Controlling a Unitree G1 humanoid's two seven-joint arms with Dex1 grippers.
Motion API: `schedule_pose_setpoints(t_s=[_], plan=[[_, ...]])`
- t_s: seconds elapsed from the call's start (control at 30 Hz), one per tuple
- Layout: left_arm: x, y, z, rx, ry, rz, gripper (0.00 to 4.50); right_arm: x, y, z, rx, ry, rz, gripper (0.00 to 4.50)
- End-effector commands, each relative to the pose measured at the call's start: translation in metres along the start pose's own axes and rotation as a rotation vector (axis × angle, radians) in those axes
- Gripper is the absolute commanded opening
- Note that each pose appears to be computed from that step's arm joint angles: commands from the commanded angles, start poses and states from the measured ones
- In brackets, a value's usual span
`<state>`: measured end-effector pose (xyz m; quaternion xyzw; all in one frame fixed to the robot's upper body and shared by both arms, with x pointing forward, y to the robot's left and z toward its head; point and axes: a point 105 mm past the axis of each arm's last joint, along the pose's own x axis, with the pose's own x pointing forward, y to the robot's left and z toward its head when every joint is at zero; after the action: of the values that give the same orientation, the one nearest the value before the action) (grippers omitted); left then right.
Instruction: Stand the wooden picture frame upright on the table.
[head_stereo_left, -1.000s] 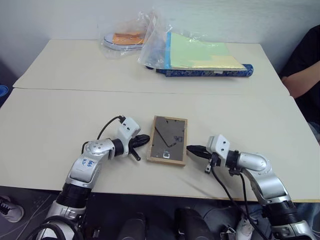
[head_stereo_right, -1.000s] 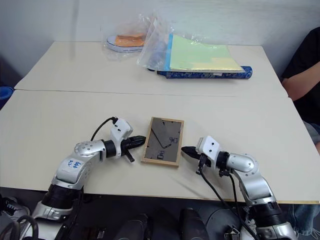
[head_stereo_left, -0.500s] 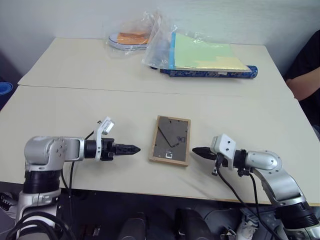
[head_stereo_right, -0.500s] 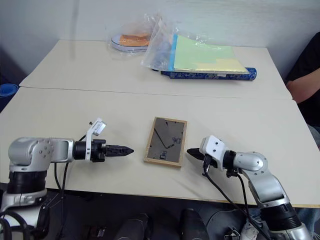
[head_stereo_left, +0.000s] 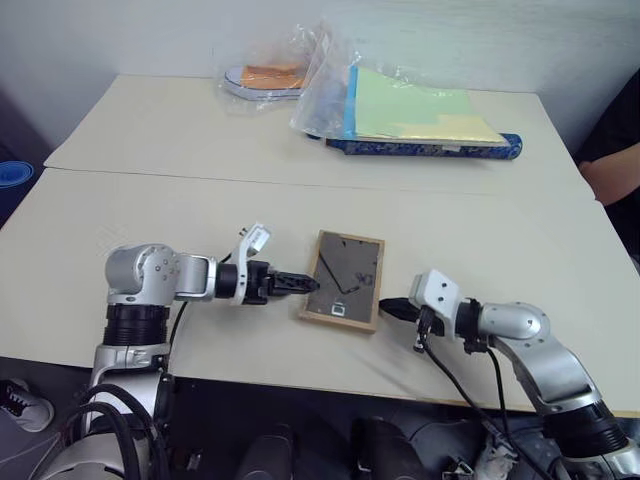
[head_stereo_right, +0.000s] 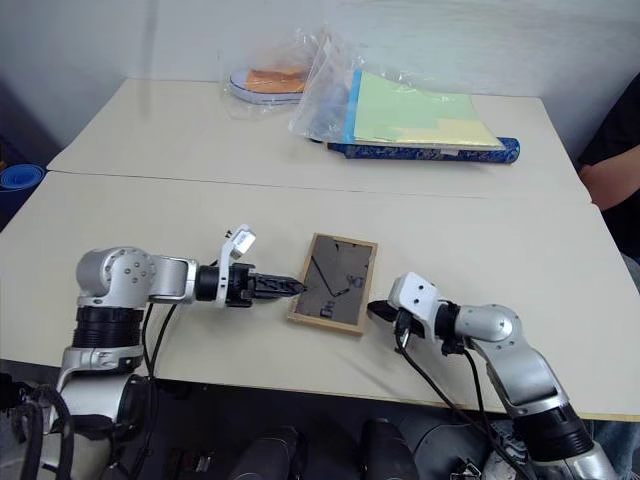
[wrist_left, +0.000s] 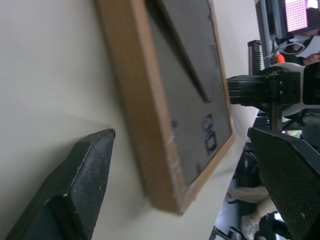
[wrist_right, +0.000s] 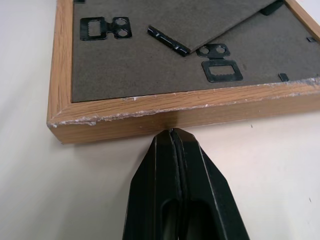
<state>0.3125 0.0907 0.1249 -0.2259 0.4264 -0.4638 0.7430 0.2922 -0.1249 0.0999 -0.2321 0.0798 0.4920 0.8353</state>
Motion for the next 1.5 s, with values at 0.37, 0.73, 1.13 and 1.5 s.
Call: schedule_pose_setpoints(t_s=[0.37,0.73,1.13,1.5], plan=[[0.024,-0.005,-0.014,-0.116,0.059,-0.064,3.38,0.003,0.002,0.013,-0.052,-0.032,-0.003,0.00],[0.005,-0.010,0.012,0.018,-0.238,-0.098,1.28,-0.034,-0.013,0.045,0.141,-0.263,0.032,1.52],[0.007,-0.011,-0.005,0.386,-0.219,-0.089,1.28,0.000,-0.031,0.092,0.259,-0.359,0.091,4.46],[-0.003,-0.011,0.004,0.268,-0.257,-0.108,1.28,-0.012,0.006,0.113,0.172,-0.443,0.313,4.46]])
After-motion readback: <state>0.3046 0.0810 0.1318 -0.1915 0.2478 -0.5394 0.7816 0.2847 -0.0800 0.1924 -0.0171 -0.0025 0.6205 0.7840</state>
